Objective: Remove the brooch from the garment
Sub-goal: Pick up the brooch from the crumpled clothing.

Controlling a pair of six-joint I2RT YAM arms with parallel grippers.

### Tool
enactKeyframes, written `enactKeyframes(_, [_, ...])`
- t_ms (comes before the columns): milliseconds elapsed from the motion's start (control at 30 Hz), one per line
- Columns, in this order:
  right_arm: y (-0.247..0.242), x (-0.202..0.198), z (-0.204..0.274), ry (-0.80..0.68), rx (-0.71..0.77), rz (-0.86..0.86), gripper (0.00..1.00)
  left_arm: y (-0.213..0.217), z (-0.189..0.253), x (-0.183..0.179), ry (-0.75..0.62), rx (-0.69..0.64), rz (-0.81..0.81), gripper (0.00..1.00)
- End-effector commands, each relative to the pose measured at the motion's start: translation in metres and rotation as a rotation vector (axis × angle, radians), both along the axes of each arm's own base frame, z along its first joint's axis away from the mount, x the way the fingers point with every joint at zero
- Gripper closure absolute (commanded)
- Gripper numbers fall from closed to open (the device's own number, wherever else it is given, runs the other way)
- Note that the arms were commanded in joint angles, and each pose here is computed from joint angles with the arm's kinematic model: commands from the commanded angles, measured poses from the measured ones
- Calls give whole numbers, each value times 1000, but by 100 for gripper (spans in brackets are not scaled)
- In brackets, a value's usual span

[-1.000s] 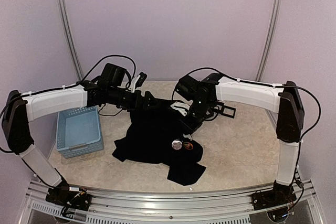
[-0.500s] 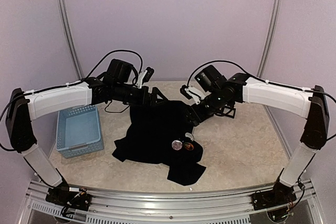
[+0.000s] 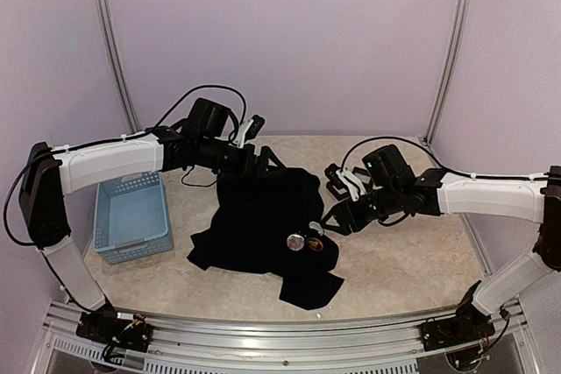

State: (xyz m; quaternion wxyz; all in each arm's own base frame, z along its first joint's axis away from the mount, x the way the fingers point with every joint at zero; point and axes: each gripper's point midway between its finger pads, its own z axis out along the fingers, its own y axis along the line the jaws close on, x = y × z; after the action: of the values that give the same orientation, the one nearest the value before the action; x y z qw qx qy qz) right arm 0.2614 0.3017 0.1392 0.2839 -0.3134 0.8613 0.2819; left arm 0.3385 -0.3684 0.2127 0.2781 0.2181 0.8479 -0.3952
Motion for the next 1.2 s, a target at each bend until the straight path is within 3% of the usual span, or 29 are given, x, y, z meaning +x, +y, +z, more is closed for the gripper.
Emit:
enactKeyframes(0, [12, 4, -2, -27, 58, 21, 44, -2, 6, -4, 26, -5, 6, 6])
enactKeyframes(267, [20, 9, -14, -39, 26, 49, 52, -1, 11, -4, 26, -6, 11, 6])
enactKeyframes(500, [27, 5, -26, -26, 5, 59, 66, 2, 9, -7, 29, 5, 10, 6])
enactKeyframes(667, [26, 5, -21, -33, -2, 49, 99, 5, 8, -11, 29, 3, 11, 5])
enactKeyframes(900, [25, 3, 7, -27, -51, 78, 100, 6, 17, -18, 1, -15, -26, 5])
enactKeyframes(1167, [43, -10, 40, 46, -134, 220, 100, 9, 20, -51, 1, -52, -174, 6])
